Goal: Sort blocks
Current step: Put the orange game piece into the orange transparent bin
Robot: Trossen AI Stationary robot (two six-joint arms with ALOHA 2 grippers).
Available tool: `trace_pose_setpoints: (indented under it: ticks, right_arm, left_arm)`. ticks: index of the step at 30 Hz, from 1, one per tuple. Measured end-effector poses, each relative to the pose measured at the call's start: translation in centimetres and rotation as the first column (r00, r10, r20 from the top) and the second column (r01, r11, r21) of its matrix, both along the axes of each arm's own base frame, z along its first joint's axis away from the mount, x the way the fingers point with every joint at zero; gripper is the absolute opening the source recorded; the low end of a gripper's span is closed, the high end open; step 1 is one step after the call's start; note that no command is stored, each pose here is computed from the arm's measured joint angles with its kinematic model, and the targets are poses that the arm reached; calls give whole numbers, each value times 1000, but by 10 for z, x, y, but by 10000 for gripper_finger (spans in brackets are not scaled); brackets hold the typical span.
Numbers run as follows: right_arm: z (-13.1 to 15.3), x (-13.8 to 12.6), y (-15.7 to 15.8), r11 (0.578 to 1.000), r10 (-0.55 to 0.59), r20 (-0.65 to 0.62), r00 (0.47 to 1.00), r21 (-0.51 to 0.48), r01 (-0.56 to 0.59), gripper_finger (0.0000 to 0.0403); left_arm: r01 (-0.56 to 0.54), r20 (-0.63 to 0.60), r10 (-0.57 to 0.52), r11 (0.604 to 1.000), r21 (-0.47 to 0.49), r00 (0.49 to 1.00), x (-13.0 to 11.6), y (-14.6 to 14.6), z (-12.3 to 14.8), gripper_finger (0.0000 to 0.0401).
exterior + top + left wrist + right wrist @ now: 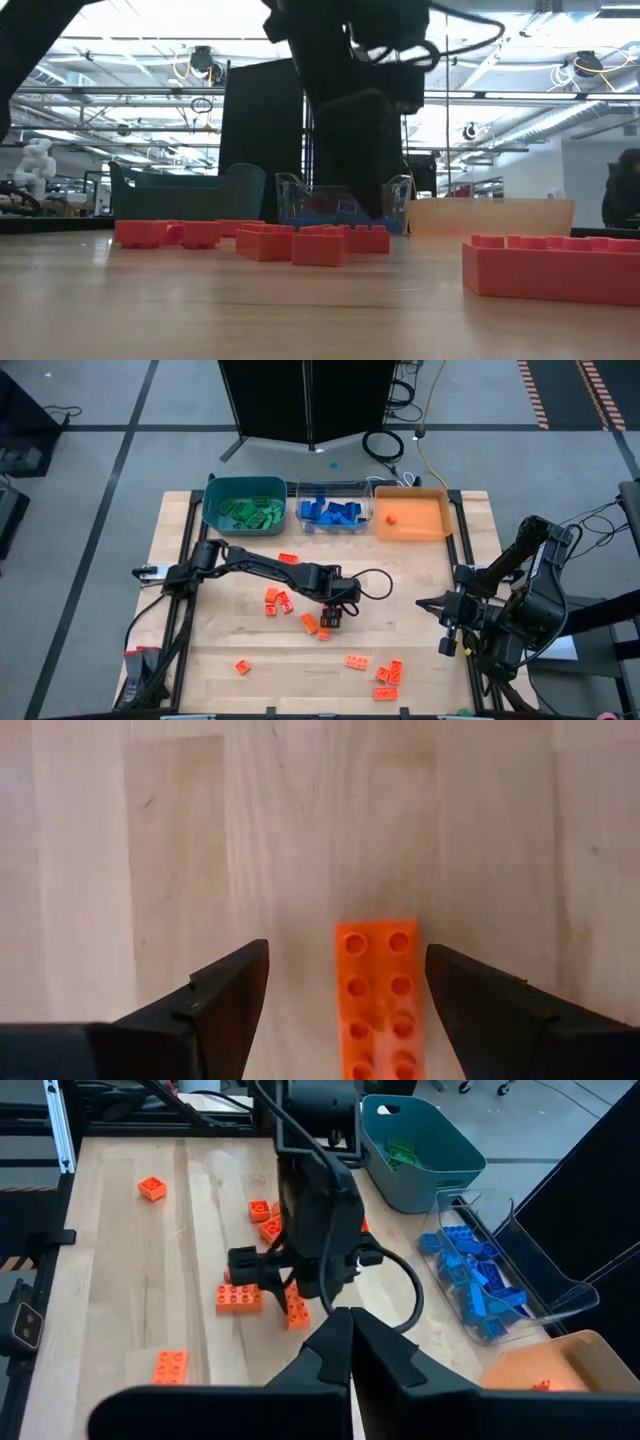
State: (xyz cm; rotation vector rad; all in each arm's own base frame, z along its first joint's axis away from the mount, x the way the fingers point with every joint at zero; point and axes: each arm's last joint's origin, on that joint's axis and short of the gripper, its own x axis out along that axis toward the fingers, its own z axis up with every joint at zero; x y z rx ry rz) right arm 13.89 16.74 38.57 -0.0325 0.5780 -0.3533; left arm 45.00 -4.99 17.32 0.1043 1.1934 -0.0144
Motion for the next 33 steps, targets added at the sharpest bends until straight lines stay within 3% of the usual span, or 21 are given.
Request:
trace_pose_setpoints:
  ticks: [5,11,14,18,22,26,29,33]
  right_arm:
    - [0,0,0,1000,-6,-2,1000,10,6,0]
    - [-1,-1,0,1000,-1,-21,1000,19,1,0]
    - [-1,-1,0,1000,-1,-23,1000,17,2,0]
    - [-1,-1,-1,1000,1,-27,1000,10,0,0]
    - [-1,-1,-1,1000,0,-30,1000,5,0,0]
    - [-1,-1,-1,1000,0,-30,1000,5,0,0]
    - [-1,-1,-1,1000,0,-30,1000,5,0,0]
    - [-1,-1,-1,1000,-1,-27,1000,3,1,0]
  left_arm:
    - [-36,-45,33,996,-87,998,-4,6,-14,277]
    - [-38,-85,30,995,-93,996,-12,5,-28,270]
    - [-41,-100,32,995,-90,994,-17,5,-34,232]
    - [-40,-100,31,995,-88,994,-18,5,-35,139]
    - [-63,-91,54,993,-97,994,-14,5,-31,140]
    - [-83,-19,82,990,-112,996,0,7,-12,140]
    - [-96,119,111,988,-118,987,16,16,27,140]
    - [-159,300,180,983,-92,937,33,46,74,140]
